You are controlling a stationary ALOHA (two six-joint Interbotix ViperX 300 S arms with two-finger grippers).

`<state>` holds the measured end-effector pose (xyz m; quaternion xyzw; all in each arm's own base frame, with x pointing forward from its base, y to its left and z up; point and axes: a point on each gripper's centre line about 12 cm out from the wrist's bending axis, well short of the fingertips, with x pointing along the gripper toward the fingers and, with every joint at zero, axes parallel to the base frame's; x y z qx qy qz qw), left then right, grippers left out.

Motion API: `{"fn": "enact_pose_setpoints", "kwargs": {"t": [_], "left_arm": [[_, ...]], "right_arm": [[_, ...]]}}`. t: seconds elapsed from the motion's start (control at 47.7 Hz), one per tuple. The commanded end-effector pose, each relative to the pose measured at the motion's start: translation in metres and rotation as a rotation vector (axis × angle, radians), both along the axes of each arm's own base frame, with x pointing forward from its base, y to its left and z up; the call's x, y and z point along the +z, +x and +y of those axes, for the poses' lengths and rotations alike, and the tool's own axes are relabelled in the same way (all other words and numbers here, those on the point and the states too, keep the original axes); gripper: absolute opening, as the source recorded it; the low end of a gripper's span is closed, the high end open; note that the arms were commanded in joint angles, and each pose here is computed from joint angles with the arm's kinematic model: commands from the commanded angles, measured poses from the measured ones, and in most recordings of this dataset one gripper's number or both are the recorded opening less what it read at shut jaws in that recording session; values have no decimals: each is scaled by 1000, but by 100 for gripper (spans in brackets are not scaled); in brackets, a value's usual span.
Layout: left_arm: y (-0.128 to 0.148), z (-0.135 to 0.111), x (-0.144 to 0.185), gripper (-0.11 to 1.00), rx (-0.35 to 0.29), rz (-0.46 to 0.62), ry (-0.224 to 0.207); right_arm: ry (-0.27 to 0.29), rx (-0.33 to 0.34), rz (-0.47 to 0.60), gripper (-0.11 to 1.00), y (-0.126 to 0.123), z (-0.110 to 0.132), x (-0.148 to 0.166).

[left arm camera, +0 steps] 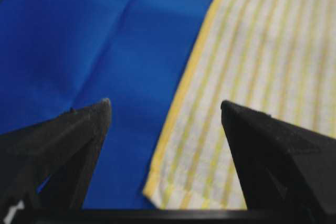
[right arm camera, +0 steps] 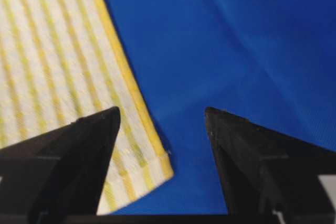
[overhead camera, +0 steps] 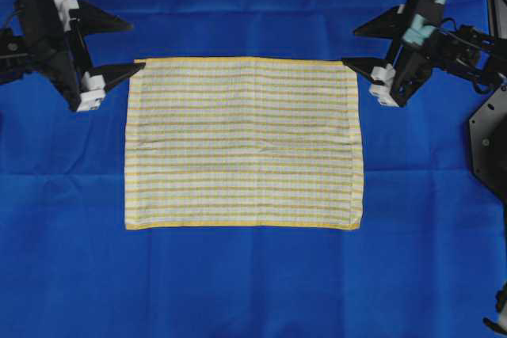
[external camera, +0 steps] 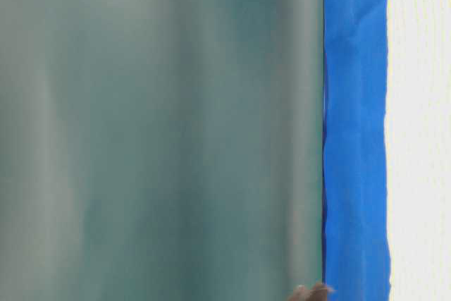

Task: Fold the yellow towel.
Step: 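Move both grippers to the towel's top corners and pinch them, then pull the top corners down toward the bottom edge with both grippers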

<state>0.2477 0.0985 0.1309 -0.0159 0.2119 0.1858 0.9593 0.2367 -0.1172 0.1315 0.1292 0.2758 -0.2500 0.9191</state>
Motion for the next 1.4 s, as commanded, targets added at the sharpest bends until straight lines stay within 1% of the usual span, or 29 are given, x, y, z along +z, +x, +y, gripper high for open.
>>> {"fn": "enact_pose_setpoints", "kwargs": {"t": [0.0, 0.147, 0.356, 0.44, 0.545, 0.587, 0.628, 0.691, 0.712, 0.775, 0.838, 0.88, 1.173, 1.382], "left_arm": [[7, 8, -8, 80, 18, 4, 1], [14, 13, -27, 79, 23, 56, -21], [22, 18, -49, 75, 32, 118, -48], [22, 19, -57, 70, 36, 143, -59], [19, 19, -63, 58, 41, 165, -71], [19, 19, -65, 52, 41, 170, -73], [17, 18, -66, 44, 43, 177, -78], [17, 18, -67, 32, 43, 185, -82], [16, 18, -67, 29, 41, 190, -83], [16, 18, -68, 20, 43, 197, -89], [16, 17, -68, 8, 41, 201, -91], [16, 16, -68, 4, 37, 200, -89], [20, 13, -64, 3, 20, 189, -80], [23, 13, -40, 3, 13, 165, -70]], "right_arm": [[2, -26, -3, 66, 4, -7, -4], [25, -44, 37, 66, 5, -10, -22], [52, -63, 71, 66, 6, -12, -37], [62, -68, 80, 65, 6, -11, -40], [75, -71, 93, 64, 6, -9, -44], [76, -66, 94, 61, 8, -8, -45], [77, -61, 96, 58, 8, -7, -45], [75, -54, 94, 49, 9, -5, -45], [73, -49, 93, 44, 10, -4, -45], [73, -45, 91, 26, 12, -3, -44], [72, -41, 90, 9, 13, -3, -44], [72, -38, 90, 4, 13, -2, -44], [63, -37, 72, 4, 14, -2, -39], [46, -33, 19, 4, 12, -1, -18]]}}
